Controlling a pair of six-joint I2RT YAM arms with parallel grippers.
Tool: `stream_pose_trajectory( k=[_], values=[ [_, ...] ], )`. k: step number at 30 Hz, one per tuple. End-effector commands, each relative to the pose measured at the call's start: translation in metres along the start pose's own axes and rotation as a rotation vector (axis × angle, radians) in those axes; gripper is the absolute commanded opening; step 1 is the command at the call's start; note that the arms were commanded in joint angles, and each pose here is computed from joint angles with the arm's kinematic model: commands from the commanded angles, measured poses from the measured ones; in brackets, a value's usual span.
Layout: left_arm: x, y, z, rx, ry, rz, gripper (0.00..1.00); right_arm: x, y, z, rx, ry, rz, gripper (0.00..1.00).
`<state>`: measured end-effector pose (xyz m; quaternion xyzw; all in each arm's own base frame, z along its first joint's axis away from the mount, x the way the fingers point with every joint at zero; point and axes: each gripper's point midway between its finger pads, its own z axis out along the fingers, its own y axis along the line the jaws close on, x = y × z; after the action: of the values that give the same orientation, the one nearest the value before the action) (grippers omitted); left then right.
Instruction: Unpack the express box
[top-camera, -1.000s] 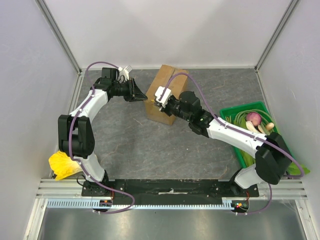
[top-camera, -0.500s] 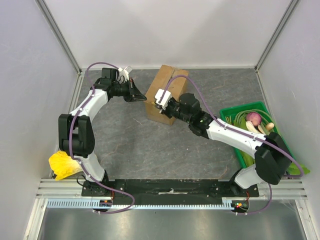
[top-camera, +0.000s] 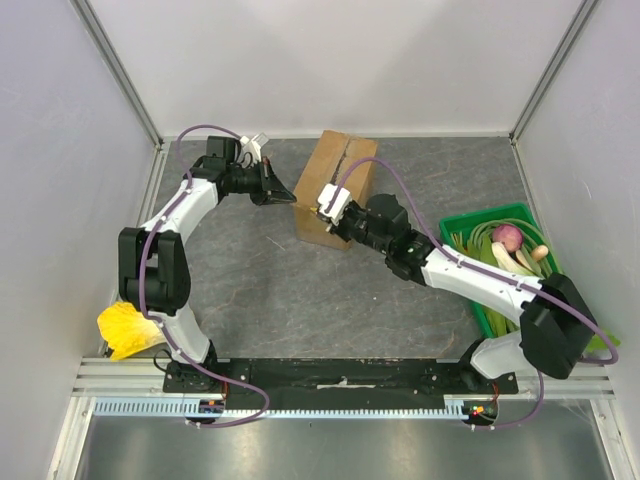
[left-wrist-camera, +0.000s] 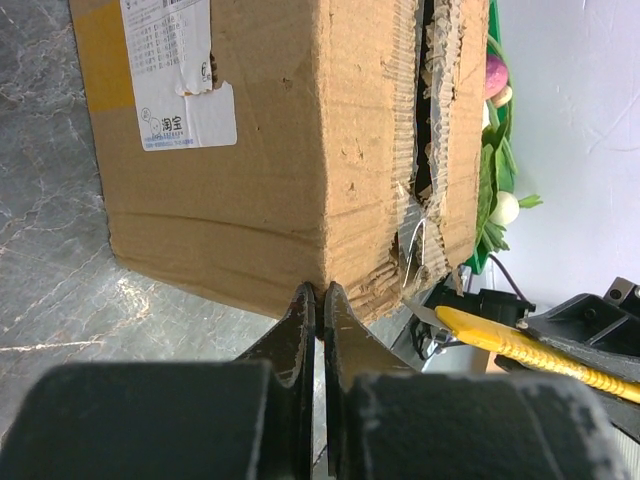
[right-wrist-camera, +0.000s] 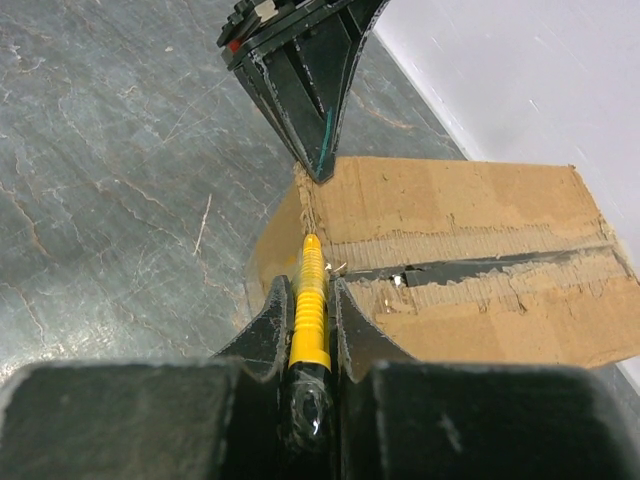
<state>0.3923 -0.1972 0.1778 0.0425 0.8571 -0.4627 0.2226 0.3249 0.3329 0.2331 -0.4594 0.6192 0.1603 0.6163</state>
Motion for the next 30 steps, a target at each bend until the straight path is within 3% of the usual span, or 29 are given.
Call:
stream_pose_trajectory(
  k=[1,12,19,27,30],
  values=[
    [-0.009,0.005,-0.004,-0.03,-0.035,0.053,0.02,0.025,0.004,-0.015,0.009,0.088,0.001,0.0],
    [-0.01,0.006,-0.005,-0.034,-0.038,0.06,0.02,0.021,-0.006,-0.027,0.059,0.082,-0.021,0.0],
    [-0.009,0.001,-0.005,-0.015,-0.033,0.064,0.02,-0.008,-0.024,-0.037,0.121,0.023,-0.031,0.0],
    [-0.01,-0.005,-0.006,0.01,-0.027,0.066,0.02,-0.011,-0.031,-0.055,0.147,0.054,-0.044,0.0],
    [-0.011,-0.011,-0.008,0.026,-0.03,0.069,0.02,-0.034,-0.039,-0.07,0.177,0.006,-0.002,0.0]
  ],
)
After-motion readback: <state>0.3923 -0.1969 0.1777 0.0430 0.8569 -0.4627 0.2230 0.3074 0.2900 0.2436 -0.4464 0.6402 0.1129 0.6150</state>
